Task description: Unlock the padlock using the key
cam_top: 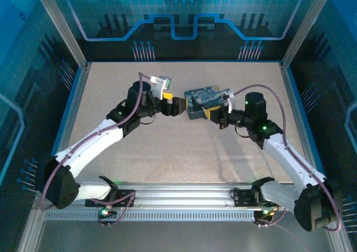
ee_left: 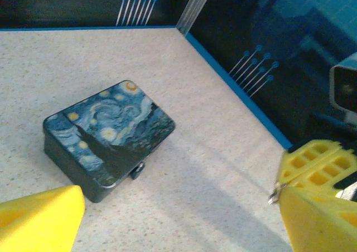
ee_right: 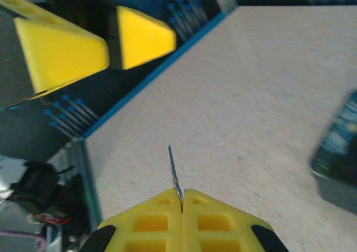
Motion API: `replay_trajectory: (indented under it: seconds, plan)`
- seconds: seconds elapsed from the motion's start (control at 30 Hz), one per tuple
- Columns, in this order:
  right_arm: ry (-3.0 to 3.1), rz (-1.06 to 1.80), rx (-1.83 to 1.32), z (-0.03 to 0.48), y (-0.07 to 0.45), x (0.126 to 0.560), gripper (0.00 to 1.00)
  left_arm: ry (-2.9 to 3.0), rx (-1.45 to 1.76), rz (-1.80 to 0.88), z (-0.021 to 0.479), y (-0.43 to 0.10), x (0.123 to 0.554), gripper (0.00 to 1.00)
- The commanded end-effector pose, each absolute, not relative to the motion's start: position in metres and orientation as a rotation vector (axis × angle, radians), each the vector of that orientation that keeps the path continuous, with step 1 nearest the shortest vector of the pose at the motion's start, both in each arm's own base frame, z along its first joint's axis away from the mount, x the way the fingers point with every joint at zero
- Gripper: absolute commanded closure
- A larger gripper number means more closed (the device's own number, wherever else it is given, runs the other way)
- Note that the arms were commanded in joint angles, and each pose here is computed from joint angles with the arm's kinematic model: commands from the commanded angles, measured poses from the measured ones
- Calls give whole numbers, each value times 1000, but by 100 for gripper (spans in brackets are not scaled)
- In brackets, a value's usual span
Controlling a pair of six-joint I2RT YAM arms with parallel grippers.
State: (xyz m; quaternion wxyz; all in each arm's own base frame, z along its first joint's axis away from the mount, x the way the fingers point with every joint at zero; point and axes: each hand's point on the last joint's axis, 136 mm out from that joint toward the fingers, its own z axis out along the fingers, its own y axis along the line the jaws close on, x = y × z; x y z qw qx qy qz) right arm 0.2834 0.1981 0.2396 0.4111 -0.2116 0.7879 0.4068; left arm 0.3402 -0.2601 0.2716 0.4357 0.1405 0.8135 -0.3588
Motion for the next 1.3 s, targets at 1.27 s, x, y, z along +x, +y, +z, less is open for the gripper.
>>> replay_trajectory:
  seconds: [1.27]
  plan:
    - [2380, 438, 226, 136, 34, 250, 98, 2412, 667, -700, 105, -452, 452, 11]
